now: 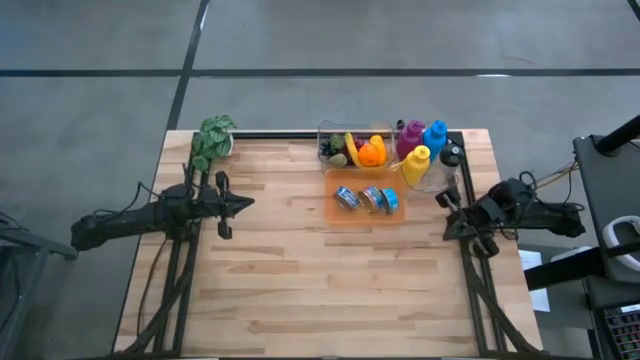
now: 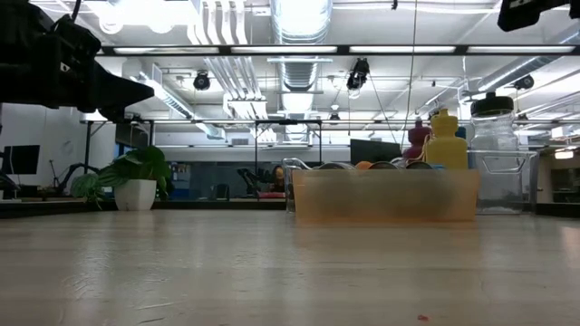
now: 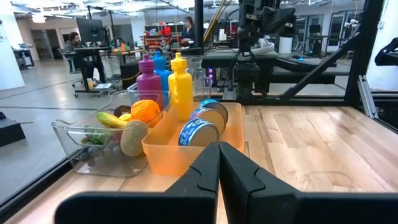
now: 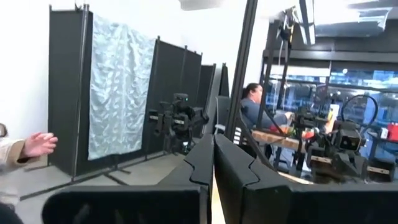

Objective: Pick & Place Food Item
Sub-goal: Return to Home Position

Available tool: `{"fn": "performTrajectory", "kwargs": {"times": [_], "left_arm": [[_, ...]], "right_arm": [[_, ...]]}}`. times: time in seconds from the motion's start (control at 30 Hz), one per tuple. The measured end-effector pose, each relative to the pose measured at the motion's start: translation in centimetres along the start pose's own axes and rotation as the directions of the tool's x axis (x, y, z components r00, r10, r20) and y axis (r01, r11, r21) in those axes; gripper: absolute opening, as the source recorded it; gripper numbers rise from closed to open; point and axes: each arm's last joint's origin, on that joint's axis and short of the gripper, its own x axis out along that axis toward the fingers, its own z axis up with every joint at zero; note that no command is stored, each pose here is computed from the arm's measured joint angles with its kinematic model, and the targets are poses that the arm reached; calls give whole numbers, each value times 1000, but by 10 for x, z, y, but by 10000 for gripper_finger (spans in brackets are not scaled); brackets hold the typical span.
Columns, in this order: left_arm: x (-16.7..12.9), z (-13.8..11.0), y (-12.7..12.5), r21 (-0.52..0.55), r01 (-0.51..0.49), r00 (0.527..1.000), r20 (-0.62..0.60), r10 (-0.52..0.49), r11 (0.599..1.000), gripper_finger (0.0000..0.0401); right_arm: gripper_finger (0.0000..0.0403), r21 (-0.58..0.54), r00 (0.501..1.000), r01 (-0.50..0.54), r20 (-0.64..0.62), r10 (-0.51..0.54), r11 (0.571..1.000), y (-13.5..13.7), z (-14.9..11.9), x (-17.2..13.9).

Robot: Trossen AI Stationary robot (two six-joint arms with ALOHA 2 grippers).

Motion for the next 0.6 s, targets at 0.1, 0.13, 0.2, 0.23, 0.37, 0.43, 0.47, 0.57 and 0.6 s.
{"fn": "performTrajectory", "kwargs": {"times": [0.1,0.13,0.2,0.23,0.37,0.43,0.47,0.57,0.6], "left_arm": [[0,0,0,0,0,1000,0,0,1000,15],[0,0,0,0,0,1000,0,0,1000,15],[0,0,0,0,0,1000,0,0,1000,15],[0,0,0,0,0,1000,0,0,1000,15],[0,0,0,0,0,1000,0,0,1000,15],[0,0,0,0,0,1000,0,0,1000,15],[0,0,0,0,0,1000,-1,0,1000,15],[0,0,0,0,0,1000,0,0,1000,15],[0,0,0,0,0,1000,0,0,1000,15]], "right_arm": [[8,4,999,-1,37,1,1000,-2,-11,2],[8,3,999,-1,43,1,1000,-2,-15,2],[8,8,999,-1,36,0,1000,-3,-24,3],[8,17,1000,0,24,0,1000,-3,-29,3],[8,46,1000,3,-14,-3,999,-4,-45,3],[8,62,999,5,-32,-3,998,-5,-53,3],[8,71,999,7,-45,-4,997,-5,-57,3],[8,95,997,11,-82,-3,995,-5,-62,2],[8,95,997,11,-83,-3,995,-5,-62,2]]}}
